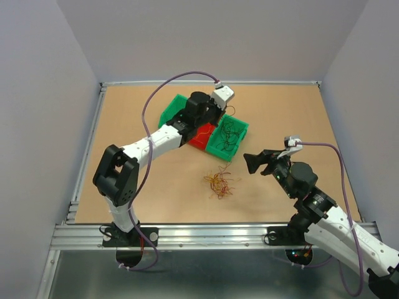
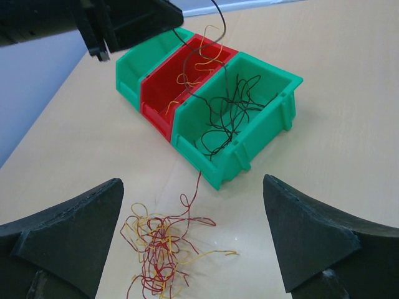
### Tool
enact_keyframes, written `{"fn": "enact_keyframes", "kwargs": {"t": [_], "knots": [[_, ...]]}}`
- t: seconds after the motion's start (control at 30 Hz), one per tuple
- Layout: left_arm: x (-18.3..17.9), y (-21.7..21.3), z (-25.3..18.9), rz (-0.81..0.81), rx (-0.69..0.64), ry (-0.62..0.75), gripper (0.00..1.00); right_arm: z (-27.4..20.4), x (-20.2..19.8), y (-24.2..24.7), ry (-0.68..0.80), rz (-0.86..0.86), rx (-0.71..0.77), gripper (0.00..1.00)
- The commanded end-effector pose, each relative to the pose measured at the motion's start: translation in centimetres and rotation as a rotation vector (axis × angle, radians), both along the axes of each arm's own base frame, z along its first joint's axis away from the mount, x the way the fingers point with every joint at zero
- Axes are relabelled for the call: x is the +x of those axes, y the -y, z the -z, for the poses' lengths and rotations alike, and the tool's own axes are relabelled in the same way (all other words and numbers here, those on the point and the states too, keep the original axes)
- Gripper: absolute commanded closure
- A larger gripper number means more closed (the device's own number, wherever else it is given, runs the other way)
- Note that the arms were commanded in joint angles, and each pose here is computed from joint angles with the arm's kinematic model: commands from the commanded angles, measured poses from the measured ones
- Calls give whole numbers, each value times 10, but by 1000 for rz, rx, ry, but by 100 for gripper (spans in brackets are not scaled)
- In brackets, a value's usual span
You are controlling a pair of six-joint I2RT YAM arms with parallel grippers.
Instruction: Untangle the cables
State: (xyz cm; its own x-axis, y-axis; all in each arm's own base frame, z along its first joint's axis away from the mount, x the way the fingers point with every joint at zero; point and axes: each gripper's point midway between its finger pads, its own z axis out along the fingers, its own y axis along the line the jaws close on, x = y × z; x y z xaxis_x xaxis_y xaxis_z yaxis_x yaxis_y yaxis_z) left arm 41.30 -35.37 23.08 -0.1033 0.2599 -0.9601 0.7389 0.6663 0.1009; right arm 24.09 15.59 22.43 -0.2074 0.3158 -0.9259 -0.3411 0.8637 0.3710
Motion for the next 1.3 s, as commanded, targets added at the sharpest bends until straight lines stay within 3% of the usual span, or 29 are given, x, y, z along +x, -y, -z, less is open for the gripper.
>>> {"fn": "enact_keyframes", "kwargs": {"t": [0.0,0.17,0.3,0.47,0.57,0.73,0.87,0.93,1.13,1.27], "knots": [[-8,17,31,12,80,-13,100,-3,2,4,8,32,23,3],[-3,22,80,-1,202,-115,100,-4,1,5,15,33,25,3],[-4,25,154,-20,360,-266,100,-4,0,5,17,30,27,3],[-7,29,195,-47,445,-295,100,-4,0,5,16,27,24,3],[-2,31,165,-62,395,-253,97,-1,0,7,5,37,23,3],[-6,29,106,-49,279,-154,73,-1,0,7,-9,39,23,4],[-14,24,65,-22,213,-120,63,-2,-1,7,-7,40,32,4],[-18,18,39,-7,176,-91,52,-2,-2,7,-6,34,38,4],[-41,1,10,46,190,-34,24,10,-4,-4,-64,-15,0,3],[-65,-22,25,77,234,-25,15,16,-4,-11,-113,-41,-20,3]]}}
